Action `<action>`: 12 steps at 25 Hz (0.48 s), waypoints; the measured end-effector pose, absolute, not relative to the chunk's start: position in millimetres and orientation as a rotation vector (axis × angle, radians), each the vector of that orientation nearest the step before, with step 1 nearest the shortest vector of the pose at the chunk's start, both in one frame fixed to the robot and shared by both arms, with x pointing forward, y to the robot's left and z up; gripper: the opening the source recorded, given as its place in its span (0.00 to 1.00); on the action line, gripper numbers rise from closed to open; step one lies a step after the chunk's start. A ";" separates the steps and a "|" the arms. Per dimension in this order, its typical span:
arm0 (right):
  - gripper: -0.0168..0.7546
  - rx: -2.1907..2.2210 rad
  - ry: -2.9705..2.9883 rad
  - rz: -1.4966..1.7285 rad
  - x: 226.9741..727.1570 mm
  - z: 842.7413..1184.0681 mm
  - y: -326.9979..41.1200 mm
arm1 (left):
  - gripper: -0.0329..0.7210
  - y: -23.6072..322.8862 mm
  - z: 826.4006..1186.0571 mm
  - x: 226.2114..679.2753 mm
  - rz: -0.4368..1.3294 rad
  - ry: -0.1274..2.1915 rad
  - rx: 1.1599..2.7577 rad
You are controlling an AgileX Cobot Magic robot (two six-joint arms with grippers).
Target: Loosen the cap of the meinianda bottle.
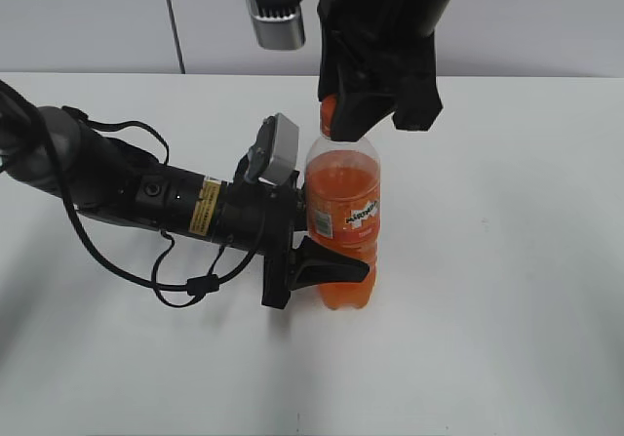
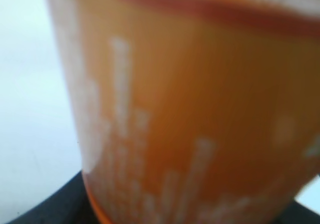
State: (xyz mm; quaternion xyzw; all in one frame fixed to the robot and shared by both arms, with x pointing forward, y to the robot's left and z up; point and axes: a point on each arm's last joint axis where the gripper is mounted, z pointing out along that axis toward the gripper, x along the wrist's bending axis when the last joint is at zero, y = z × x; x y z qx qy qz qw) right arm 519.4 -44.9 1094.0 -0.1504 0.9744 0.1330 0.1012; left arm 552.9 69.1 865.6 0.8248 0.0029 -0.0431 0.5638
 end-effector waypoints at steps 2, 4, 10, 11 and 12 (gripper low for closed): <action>0.41 -0.429 2.880 0.393 519.6 1094.0 -44.9 | 0.57 69.1 865.6 552.9 -0.102 0.008 1.941; 0.41 -0.417 2.883 0.395 519.6 1094.0 -44.9 | 0.57 69.1 865.6 552.9 -0.102 0.008 1.941; 0.54 -0.371 2.893 0.395 520.1 1093.3 -44.8 | 0.57 68.8 865.6 552.8 -0.115 0.026 1.941; 0.56 -0.367 2.893 0.396 520.1 1093.3 -44.8 | 0.57 68.8 865.6 552.8 -0.116 0.028 1.941; 0.57 -0.365 2.894 0.396 520.1 1093.3 -44.8 | 0.57 68.8 865.6 552.8 -0.116 0.028 1.941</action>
